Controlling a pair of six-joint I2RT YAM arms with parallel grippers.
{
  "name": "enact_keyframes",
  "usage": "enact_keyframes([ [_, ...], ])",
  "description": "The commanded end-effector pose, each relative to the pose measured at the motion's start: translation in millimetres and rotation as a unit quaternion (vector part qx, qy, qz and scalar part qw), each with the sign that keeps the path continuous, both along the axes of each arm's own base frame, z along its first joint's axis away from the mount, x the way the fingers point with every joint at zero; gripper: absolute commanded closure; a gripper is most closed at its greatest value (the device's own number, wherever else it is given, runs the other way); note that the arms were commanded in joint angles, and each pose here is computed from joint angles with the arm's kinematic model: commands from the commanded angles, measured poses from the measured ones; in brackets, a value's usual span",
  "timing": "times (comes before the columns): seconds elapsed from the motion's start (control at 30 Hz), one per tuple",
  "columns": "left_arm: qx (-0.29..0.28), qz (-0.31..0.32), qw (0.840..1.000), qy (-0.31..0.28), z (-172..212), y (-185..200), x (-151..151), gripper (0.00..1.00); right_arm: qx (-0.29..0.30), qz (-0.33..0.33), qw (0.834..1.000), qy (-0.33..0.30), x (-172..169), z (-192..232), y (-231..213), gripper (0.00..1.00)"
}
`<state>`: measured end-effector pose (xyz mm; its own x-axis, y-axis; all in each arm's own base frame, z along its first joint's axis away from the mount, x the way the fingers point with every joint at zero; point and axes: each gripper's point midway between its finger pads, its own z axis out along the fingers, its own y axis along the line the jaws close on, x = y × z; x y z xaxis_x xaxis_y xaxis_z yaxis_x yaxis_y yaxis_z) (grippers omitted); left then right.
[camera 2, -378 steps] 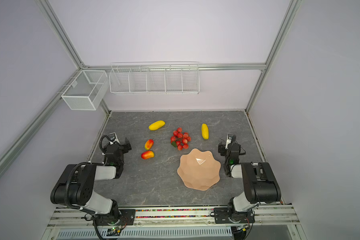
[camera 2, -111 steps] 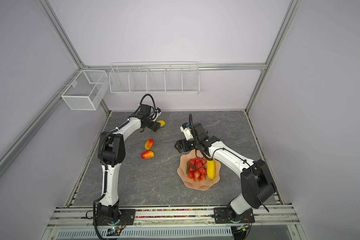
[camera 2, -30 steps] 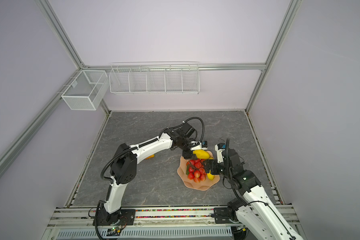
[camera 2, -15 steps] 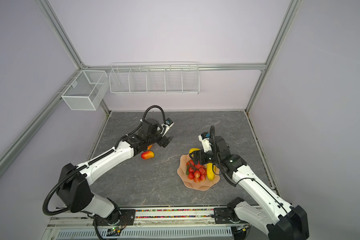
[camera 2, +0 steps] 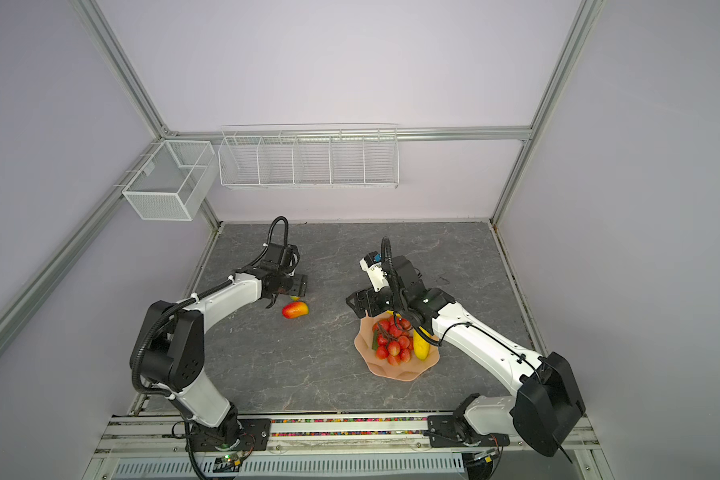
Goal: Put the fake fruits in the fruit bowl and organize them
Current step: 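Grasp a red-yellow mango with the left gripper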
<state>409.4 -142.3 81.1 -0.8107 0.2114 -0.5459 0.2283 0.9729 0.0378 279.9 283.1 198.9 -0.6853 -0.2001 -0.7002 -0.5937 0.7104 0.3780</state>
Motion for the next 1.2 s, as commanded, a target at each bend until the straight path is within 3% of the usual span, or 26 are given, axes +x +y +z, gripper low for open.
enact_keyframes([
  [0.0,-0.021,0.016,0.999,0.032,-6.4,-3.1,2.3,0.18,-0.005,0.002,1.000,0.002,1.1,-5.6,2.8,0.12],
  [0.33,-0.009,0.018,0.998,0.058,-23.6,-5.9,16.2,0.23,-0.010,0.012,1.000,0.009,4.9,-11.1,9.4,0.12],
  [0.63,-0.020,0.008,0.995,0.092,-38.3,-14.1,13.1,0.38,-0.007,0.004,1.000,0.008,0.4,-11.7,-0.4,0.12],
  [0.77,-0.030,0.001,0.995,0.100,-41.8,-19.5,12.8,0.54,-0.002,-0.001,1.000,0.006,-0.4,-8.3,-5.4,0.12],
  [1.17,-0.065,-0.027,0.997,0.011,18.5,-30.8,22.4,0.62,0.013,-0.034,0.999,0.005,-9.7,-1.5,-33.3,0.12],
])
